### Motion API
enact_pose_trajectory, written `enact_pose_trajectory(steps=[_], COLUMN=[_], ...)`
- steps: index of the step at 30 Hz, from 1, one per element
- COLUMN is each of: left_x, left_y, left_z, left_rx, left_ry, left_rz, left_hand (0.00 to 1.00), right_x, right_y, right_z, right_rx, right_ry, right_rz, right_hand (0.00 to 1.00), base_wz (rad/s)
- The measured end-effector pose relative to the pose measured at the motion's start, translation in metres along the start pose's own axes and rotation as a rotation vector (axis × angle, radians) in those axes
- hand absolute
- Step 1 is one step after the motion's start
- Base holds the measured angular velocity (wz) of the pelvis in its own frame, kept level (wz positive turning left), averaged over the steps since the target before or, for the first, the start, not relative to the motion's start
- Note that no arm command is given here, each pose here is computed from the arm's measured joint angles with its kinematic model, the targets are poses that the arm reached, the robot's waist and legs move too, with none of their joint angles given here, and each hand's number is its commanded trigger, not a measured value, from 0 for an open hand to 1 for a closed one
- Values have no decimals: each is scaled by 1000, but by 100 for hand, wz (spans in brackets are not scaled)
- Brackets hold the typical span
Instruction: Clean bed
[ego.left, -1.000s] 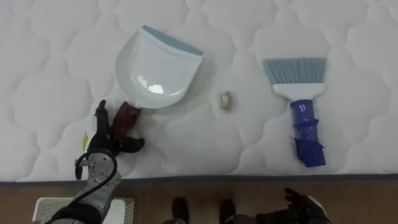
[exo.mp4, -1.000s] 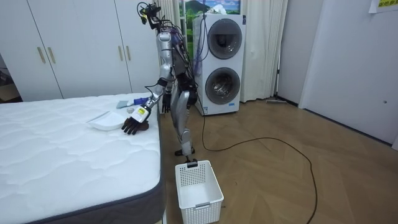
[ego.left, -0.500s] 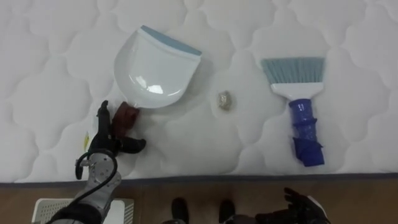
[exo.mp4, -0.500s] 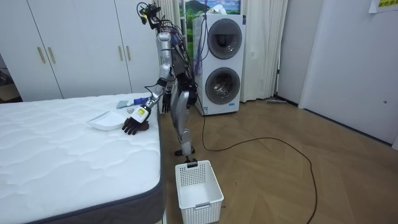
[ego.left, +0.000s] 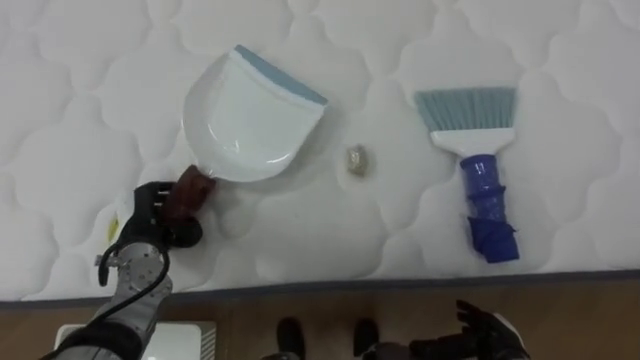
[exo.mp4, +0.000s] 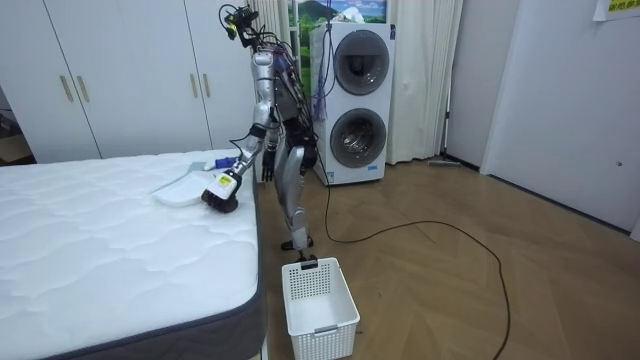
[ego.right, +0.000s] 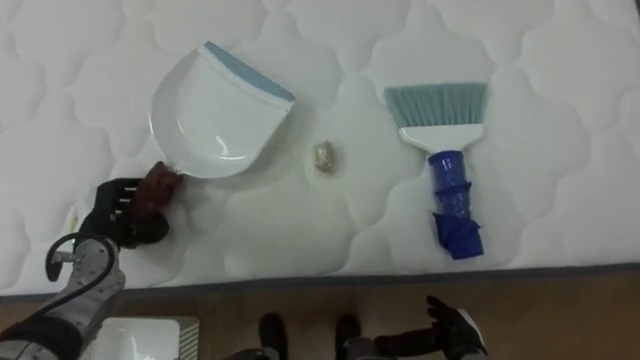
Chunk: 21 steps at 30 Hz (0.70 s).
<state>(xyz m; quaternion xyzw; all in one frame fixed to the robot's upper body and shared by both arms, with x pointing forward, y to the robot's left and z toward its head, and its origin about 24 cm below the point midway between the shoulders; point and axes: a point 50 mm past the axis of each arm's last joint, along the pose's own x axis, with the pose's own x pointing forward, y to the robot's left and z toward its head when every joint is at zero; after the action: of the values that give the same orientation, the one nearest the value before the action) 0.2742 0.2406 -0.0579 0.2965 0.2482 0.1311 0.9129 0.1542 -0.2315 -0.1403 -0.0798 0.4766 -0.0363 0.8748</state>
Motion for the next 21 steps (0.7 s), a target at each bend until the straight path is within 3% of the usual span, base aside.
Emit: enact_pose_trajectory(steps=[9, 21], left_x=[-2, -5], left_y=[-13, -17], left_z=[-1, -9], left_rx=[51, 80], left_ry=[26, 59], left_rz=[-113, -128], left_hand=[100, 100], right_x=[0, 0], right_y=[-1, 0], right_z=[0, 1], right_rx=[20, 18], right_ry=[4, 2], right_rz=[-9, -16], right_hand=[0, 0], base_wz=[0, -2])
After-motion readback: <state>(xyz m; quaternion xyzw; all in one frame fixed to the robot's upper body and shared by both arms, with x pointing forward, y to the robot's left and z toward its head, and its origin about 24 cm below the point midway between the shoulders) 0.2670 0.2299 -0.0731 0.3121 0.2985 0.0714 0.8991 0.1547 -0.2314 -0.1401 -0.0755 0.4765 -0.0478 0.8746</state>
